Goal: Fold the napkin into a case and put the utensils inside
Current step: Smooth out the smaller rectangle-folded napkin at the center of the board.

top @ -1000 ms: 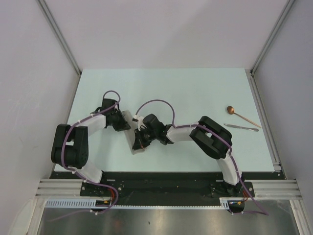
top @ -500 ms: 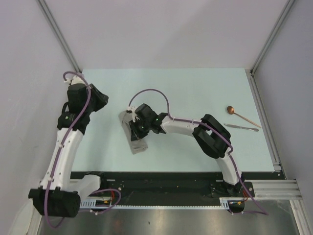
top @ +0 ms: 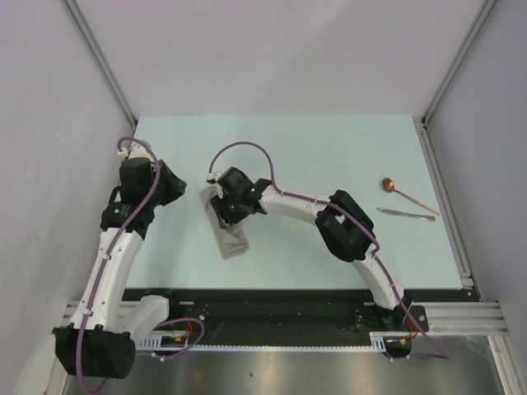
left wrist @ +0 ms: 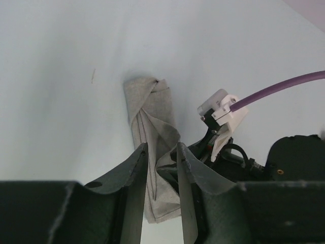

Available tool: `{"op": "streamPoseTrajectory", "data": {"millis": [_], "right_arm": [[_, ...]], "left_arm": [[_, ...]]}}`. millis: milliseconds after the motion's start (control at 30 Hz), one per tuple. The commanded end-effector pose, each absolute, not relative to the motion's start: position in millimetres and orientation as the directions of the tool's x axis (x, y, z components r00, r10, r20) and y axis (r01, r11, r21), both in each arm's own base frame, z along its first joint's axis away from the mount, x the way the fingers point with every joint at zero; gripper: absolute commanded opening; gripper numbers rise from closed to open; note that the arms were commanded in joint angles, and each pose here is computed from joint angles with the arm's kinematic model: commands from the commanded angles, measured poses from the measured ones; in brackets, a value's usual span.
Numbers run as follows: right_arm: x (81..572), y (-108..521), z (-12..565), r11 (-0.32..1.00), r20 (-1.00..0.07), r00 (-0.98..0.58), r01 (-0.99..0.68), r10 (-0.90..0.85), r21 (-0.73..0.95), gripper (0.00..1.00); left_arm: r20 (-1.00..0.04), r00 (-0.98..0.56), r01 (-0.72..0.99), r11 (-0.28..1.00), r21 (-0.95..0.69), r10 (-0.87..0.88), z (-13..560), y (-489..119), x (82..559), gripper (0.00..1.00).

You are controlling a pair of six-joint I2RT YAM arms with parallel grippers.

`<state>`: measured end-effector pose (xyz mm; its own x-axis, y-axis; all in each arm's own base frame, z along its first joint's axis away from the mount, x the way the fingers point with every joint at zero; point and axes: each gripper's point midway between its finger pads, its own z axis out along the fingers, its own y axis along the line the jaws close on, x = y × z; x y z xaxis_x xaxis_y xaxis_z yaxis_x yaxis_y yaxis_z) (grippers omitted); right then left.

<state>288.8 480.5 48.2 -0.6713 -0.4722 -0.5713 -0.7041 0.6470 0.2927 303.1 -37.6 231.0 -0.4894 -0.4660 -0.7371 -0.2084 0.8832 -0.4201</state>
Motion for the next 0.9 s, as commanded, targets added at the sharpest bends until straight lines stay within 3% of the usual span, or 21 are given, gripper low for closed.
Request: {"op": "streamPoseTrajectory", "data": {"millis": [0,333,433,500,600,667,867], "right_arm": [[271.2,473.2,95.4,0.615,-0.591,-0.673,-0.709,-0.444,0.345,0.45],[204.7,471.7,86.7,0.439,-0.518,-0.759,-0.651,-0.395,0.619,0.40],[199.0,468.8,83.8,0.408,-0.506,-0.772,-0.634,-0.385,0.656,0.31],[199.7,467.7,84.8,0.384,-0.502,-0.778,-0.625,-0.378,0.679,0.19],[201.5,463.4,75.7,0.382,-0.492,-0.790,-0.609,-0.365,0.695,0.18],[203.5,461.0,69.7,0.391,-0.485,-0.795,-0.603,-0.365,0.695,0.19],[210.5,459.4,78.2,0.414,-0.511,-0.782,-0.623,-0.357,0.664,0.19]], "left_arm": [[-0.677,-0.575,-0.139,0.870,-0.473,-0.460,210.6,-59.2,315.0,0.33],[-0.435,-0.766,-0.052,0.720,-0.692,-0.473,166.0,-122.8,347.6,0.33],[-0.360,-0.813,-0.057,0.679,-0.732,-0.457,148.9,-139.4,355.7,0.31],[-0.326,-0.831,-0.066,0.662,-0.747,-0.451,141.1,-147.6,359.3,0.30],[-0.287,-0.857,-0.100,0.685,-0.722,-0.428,114.6,-152.1,365.3,0.27],[-0.226,-0.879,-0.147,0.689,-0.709,-0.420,93.6,-152.7,364.6,0.20],[-0.204,-0.878,-0.258,0.788,-0.560,-0.433,49.5,-126.3,352.0,0.10]]}}
